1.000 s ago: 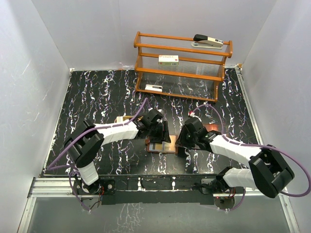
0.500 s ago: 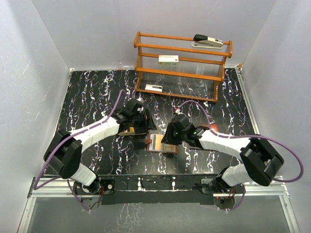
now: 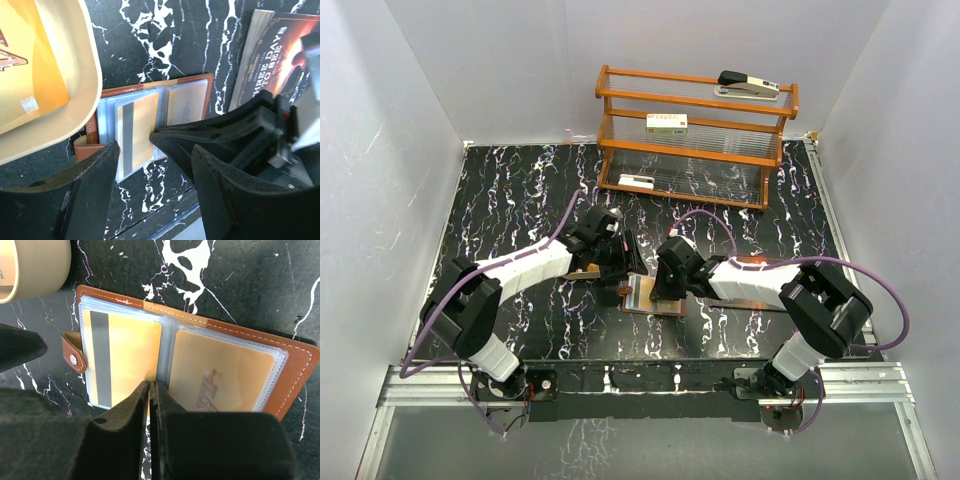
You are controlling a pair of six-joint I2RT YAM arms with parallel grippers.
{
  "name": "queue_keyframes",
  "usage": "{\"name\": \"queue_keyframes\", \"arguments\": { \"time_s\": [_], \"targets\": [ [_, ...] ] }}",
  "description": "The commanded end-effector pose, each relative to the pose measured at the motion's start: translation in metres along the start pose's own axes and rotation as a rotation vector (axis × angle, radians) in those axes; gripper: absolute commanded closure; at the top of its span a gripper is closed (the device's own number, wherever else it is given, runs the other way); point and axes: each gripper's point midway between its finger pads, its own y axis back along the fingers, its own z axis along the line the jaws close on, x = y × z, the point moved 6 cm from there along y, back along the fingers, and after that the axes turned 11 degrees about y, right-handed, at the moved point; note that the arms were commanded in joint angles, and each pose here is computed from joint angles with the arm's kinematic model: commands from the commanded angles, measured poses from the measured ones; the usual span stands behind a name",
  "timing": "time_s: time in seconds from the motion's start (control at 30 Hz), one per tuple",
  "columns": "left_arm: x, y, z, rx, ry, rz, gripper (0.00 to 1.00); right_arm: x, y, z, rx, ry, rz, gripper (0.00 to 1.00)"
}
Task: Put the credit cards into the card holder
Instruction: Turn over the card slot in the card holder.
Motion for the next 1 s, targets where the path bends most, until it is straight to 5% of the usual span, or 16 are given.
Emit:
{"name": "queue_keyframes", "arguments": {
  "time_s": [0.0, 0.97],
  "targets": [
    [0.000, -0.006, 0.001, 0.006, -0.007, 0.031, 0.41, 0.010, -0.010, -0.012, 0.072, 0.016, 0.023, 0.95],
    [0.003, -0.029, 0.007, 0.027, -0.016, 0.071, 0.43, 0.015, -0.007, -0.012, 0.047, 0.010, 0.006, 0.95]
  ]
}}
